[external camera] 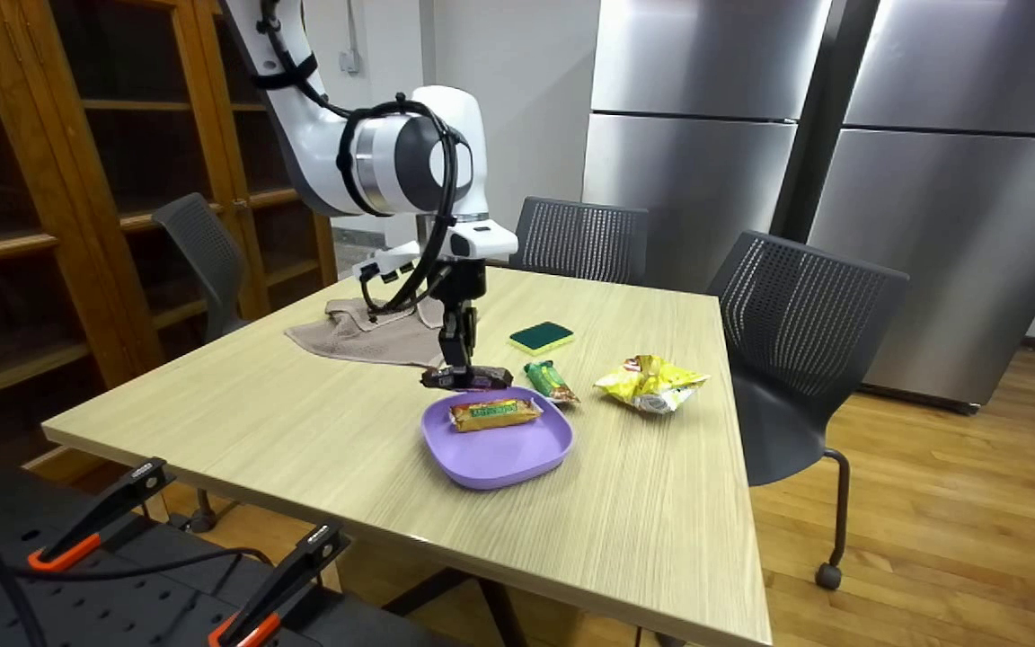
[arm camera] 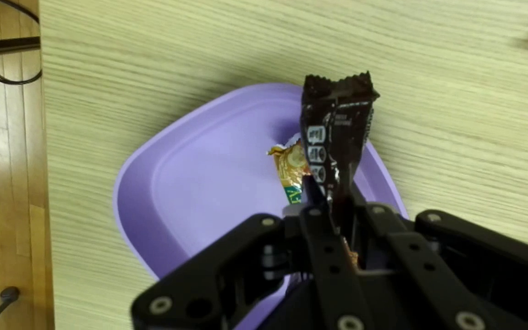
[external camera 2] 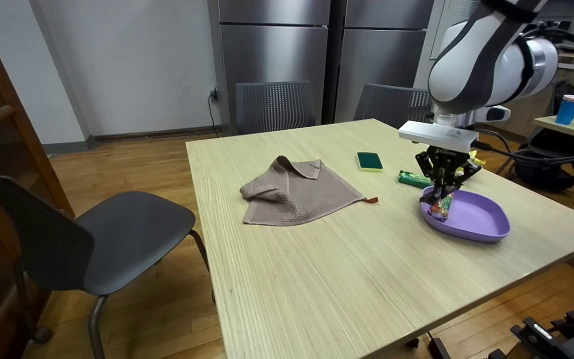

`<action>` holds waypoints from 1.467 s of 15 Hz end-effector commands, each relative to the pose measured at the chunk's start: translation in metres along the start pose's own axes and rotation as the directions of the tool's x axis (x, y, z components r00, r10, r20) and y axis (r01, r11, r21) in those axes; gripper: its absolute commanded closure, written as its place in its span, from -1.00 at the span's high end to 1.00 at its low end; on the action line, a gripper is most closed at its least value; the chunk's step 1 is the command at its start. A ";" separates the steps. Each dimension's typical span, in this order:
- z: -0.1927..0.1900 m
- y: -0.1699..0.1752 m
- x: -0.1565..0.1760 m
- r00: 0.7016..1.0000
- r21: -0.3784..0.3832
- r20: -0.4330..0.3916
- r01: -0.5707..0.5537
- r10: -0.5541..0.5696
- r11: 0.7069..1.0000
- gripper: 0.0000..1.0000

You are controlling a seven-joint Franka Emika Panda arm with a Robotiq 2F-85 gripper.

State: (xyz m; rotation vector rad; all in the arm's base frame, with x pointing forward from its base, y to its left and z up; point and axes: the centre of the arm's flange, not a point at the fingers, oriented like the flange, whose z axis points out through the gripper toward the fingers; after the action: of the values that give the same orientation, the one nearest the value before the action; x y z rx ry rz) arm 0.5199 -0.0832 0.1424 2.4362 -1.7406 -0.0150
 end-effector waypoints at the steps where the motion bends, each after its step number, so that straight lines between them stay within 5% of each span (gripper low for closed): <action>1: 0.006 -0.016 0.020 0.998 -0.052 -0.007 0.058 -0.059 0.997 -0.94; 22: 0.034 -0.001 0.054 0.969 -0.100 0.016 0.245 -0.245 0.964 -0.94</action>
State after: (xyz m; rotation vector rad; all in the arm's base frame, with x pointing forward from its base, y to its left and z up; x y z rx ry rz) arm 0.5305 -0.1297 0.1168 2.5315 -1.4419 -0.0928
